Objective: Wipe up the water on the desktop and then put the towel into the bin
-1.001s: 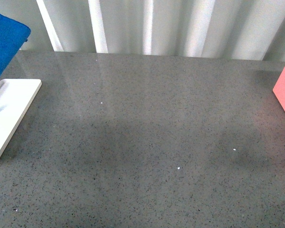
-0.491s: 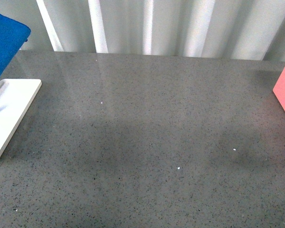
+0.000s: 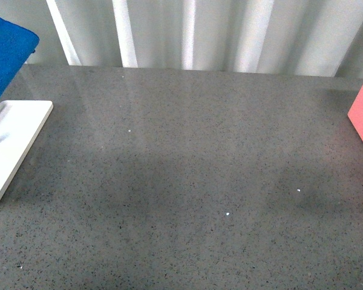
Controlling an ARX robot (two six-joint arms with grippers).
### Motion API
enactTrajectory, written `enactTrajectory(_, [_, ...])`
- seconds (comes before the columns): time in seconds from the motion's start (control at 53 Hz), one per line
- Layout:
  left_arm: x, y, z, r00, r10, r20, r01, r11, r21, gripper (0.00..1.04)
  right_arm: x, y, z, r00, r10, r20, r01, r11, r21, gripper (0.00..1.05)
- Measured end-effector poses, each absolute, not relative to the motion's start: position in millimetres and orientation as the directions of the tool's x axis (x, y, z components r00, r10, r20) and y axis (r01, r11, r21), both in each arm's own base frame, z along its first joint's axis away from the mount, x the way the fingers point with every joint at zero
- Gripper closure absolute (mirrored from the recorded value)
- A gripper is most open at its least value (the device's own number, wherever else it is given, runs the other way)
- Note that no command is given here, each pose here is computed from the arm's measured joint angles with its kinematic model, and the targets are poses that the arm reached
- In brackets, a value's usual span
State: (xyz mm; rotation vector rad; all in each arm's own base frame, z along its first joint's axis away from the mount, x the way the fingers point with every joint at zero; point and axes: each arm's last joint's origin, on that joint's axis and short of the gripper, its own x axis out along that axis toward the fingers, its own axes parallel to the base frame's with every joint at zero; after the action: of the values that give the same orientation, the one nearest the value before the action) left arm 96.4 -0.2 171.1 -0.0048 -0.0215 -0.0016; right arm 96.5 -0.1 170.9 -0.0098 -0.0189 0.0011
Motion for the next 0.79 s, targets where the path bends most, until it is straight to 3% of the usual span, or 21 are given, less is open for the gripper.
enactTrajectory(0.151, [97,0,170,1.0,0.003,0.004,-0.003,1.0,-0.018,0.07,97,0,171,1.0,0.001,0.019,-0.001,1.0,-0.01,0.07])
enactTrajectory(0.264, [100,3,166,0.947,0.005,-0.321,-0.063,0.983,-0.172,0.07,97,0,171,1.0,0.002,0.019,-0.002,1.0,-0.01,0.07])
enactTrajectory(0.321, [105,5,163,0.92,-0.016,-0.391,-0.084,0.968,-0.237,0.07,97,0,171,1.0,0.001,0.019,-0.001,1.0,-0.01,0.07])
enactTrajectory(0.453, [128,6,176,0.93,-0.082,-0.357,-0.021,0.961,-0.276,0.07,97,0,171,1.0,0.001,0.019,-0.001,1.0,-0.01,0.07])
enactTrajectory(0.604, [198,10,220,0.97,-0.099,-0.221,0.062,0.984,-0.169,0.07,97,0,171,1.0,0.002,0.019,-0.001,1.0,-0.01,0.07])
enactTrajectory(0.793, [277,17,213,0.899,-0.044,-0.435,0.024,0.998,-0.052,0.07,97,0,171,1.0,0.002,0.019,-0.001,1.0,-0.01,0.07])
